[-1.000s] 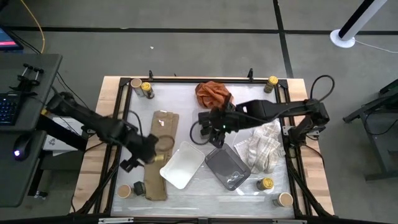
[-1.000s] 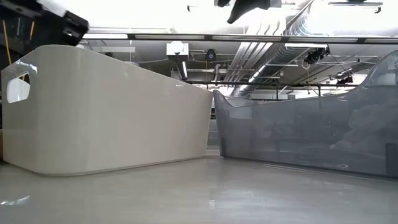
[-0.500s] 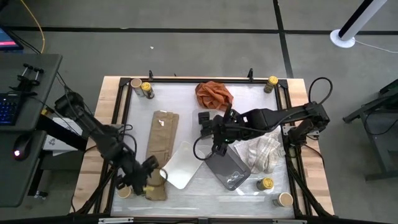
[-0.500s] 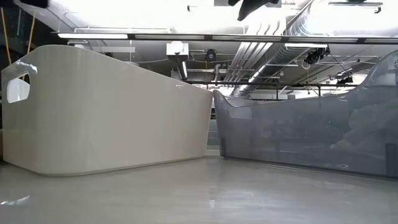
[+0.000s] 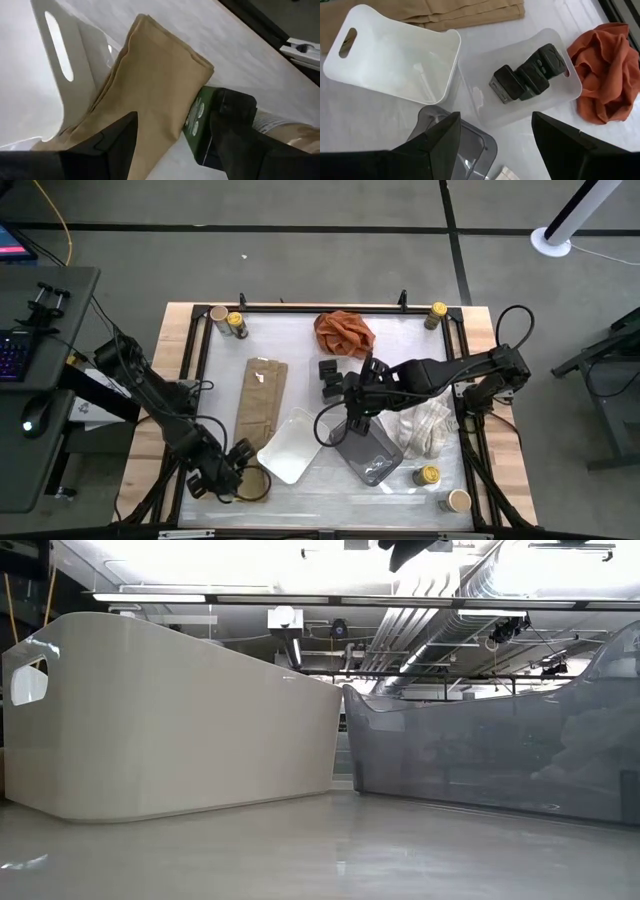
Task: Sort spices by type
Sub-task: Put the green seasoning can into the transparent bin
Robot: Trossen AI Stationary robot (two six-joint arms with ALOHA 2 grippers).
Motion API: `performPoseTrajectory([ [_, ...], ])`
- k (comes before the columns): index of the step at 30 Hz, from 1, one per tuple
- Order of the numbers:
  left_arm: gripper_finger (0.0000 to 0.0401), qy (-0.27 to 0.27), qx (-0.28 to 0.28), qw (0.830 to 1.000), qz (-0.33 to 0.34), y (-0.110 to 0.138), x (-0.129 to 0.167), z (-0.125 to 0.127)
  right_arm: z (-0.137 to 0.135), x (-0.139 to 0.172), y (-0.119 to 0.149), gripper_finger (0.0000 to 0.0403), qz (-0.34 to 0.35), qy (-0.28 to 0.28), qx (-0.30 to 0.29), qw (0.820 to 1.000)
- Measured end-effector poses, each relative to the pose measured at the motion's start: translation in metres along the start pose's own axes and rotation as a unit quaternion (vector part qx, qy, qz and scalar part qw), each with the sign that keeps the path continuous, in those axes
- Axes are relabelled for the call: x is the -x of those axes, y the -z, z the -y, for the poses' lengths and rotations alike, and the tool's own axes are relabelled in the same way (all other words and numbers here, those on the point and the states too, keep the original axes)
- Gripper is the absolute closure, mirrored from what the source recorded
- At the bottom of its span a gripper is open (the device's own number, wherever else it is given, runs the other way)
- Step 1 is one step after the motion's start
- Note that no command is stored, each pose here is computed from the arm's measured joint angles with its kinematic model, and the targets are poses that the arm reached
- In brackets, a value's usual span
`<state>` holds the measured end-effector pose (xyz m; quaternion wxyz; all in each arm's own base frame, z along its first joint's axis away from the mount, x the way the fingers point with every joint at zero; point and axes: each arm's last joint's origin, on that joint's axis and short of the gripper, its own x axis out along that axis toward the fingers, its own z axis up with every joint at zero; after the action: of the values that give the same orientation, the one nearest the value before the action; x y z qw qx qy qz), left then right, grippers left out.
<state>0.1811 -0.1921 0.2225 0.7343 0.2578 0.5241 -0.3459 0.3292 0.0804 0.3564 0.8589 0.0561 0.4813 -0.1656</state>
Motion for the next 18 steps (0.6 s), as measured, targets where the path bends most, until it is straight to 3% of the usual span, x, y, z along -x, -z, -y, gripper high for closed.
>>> performPoseTrajectory([
  [7,0.0165,-0.032,0.0,0.999,0.003,-0.008,0.014,-0.003,0.0,0.0,0.0,0.0162,0.0,0.001,0.0,1.0],
  [13,0.0165,0.022,-0.019,1.0,0.005,-0.01,0.018,0.009,0.0,0.0,0.0,0.0162,0.0,0.001,-0.003,1.0],
  [18,0.0165,0.025,-0.04,0.999,0.007,-0.011,0.018,0.015,0.0,0.0,0.0,0.0162,0.002,0.004,-0.014,1.0],
])
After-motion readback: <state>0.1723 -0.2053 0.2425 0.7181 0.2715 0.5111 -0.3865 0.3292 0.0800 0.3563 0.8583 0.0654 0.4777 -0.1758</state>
